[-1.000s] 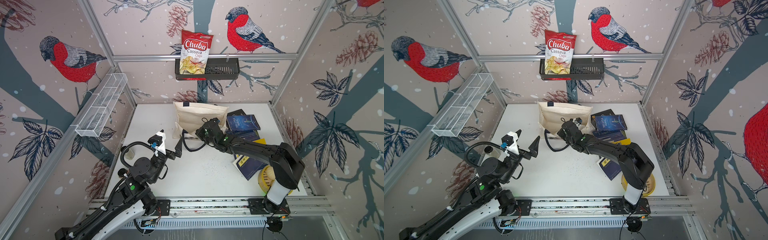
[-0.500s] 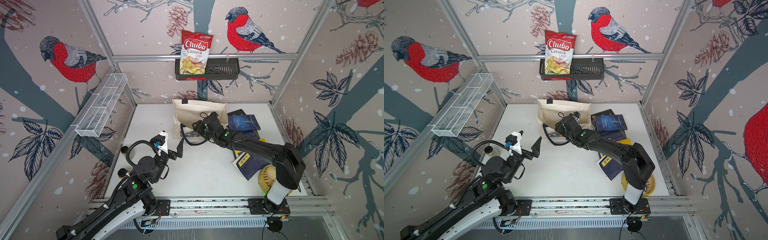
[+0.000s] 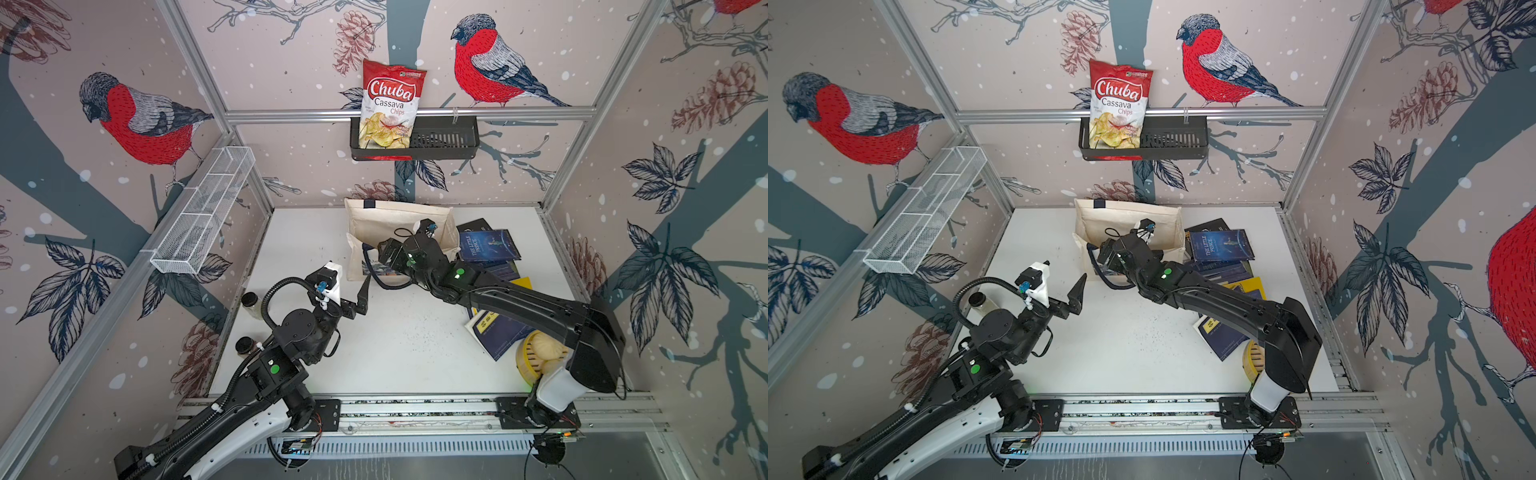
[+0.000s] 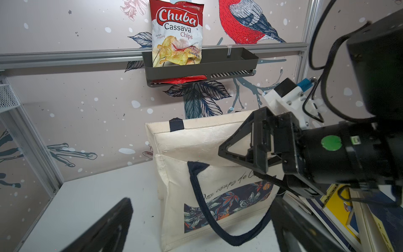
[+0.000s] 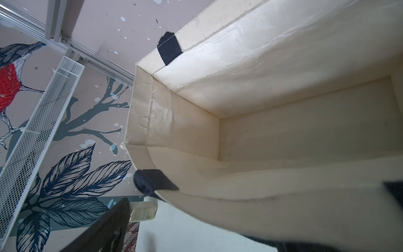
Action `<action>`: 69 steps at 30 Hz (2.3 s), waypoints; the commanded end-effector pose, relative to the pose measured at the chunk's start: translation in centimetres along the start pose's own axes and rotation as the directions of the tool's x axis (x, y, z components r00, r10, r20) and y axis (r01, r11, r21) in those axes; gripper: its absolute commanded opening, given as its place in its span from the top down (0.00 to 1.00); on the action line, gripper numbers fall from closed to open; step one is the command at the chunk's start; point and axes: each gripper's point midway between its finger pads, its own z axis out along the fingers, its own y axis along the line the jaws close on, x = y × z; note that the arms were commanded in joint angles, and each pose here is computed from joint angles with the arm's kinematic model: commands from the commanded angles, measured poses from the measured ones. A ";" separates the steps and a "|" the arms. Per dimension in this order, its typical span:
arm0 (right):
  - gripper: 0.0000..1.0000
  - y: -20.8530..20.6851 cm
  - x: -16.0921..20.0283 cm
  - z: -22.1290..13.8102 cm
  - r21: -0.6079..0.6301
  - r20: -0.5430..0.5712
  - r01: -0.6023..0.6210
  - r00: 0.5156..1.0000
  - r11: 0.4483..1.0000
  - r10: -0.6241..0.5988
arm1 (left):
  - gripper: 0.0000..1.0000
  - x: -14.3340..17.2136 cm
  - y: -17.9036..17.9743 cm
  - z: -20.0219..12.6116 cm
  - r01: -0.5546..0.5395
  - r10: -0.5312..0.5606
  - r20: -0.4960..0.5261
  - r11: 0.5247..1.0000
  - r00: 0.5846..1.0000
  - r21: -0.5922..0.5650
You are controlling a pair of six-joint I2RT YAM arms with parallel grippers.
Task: Take out the books from the canvas bag
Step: Adjust the canvas bag at the center of the board, then reset both arms
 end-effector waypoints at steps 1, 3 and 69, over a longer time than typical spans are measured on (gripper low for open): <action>0.00 0.3 -1.6 -1.6 0.025 0.075 0.038 0.996 0.999 -0.040 | 0.01 -1.1 0.7 0.0 0.004 -0.003 0.035 0.999 0.999 -0.038; 0.00 0.9 -2.2 -2.9 0.014 0.111 0.048 0.993 0.999 -0.049 | 0.01 -1.2 1.0 0.0 0.002 0.000 0.042 0.998 0.999 -0.057; 0.00 -41.3 -13.0 -12.6 0.675 0.408 0.177 0.719 0.716 -0.562 | 0.01 20.6 18.6 6.8 -0.033 -0.074 -0.187 0.858 0.980 -0.512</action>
